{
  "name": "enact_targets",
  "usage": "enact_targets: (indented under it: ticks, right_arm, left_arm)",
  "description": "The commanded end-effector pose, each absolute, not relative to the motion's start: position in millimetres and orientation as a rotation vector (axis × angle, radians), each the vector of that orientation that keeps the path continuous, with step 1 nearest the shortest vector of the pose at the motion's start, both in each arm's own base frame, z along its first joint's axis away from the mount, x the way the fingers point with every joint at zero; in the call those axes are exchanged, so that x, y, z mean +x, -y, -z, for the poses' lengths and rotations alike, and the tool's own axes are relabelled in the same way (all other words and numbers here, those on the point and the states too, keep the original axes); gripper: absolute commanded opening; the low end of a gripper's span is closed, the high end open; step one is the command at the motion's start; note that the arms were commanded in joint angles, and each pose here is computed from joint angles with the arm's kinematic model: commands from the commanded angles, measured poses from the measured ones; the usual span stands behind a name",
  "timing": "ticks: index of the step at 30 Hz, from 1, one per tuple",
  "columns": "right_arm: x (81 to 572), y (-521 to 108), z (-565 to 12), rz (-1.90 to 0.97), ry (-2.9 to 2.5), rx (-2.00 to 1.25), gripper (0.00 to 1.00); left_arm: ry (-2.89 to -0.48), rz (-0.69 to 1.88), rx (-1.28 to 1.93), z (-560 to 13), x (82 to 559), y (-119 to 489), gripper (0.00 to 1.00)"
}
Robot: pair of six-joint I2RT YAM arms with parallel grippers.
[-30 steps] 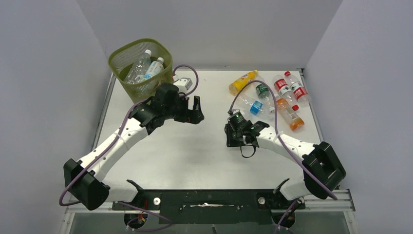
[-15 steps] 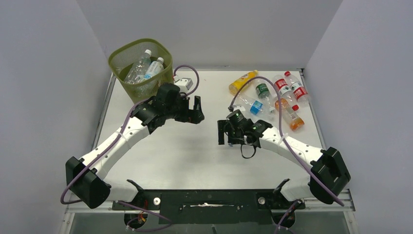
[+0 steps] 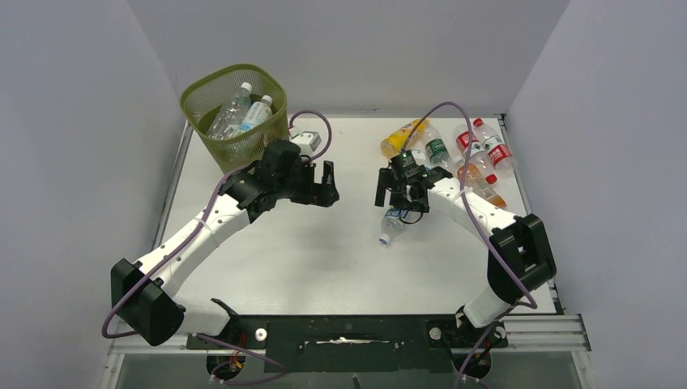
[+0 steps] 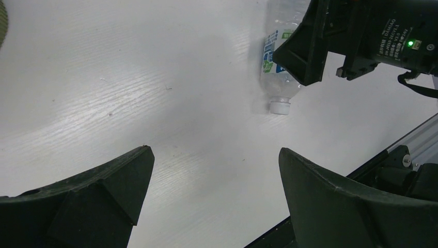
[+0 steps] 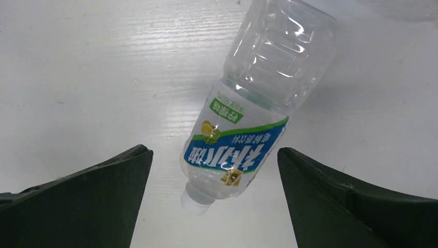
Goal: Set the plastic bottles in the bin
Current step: Pick up the plastic bottle at the center of the board.
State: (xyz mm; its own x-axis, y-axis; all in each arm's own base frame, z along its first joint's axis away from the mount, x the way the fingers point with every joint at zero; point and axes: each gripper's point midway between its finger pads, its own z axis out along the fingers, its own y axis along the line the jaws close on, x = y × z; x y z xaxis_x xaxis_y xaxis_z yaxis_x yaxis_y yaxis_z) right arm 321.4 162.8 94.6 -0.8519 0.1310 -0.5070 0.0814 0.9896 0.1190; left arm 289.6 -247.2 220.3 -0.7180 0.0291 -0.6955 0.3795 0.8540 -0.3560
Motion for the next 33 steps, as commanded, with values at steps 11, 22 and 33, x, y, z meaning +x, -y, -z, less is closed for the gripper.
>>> enact_targets:
  ticks: [11, 22, 33]
  right_arm:
    - [312.8, -157.1, -59.7, -0.083, -2.681, 0.134, 0.98]
    - [300.2, -161.0, -67.0, -0.188, -2.61, 0.055, 0.52]
    - [277.5, -217.6, -176.0, -0.744, -2.243, -0.194, 0.49]
  left_arm:
    - [-2.273, 0.596, 0.272, -224.4, 290.9, 239.9, 0.94]
    - [-2.294, 0.717, 0.251, -213.1, 286.3, 256.8, 0.94]
    - [-2.127, 1.143, 0.089, -254.3, 284.0, 301.5, 0.94]
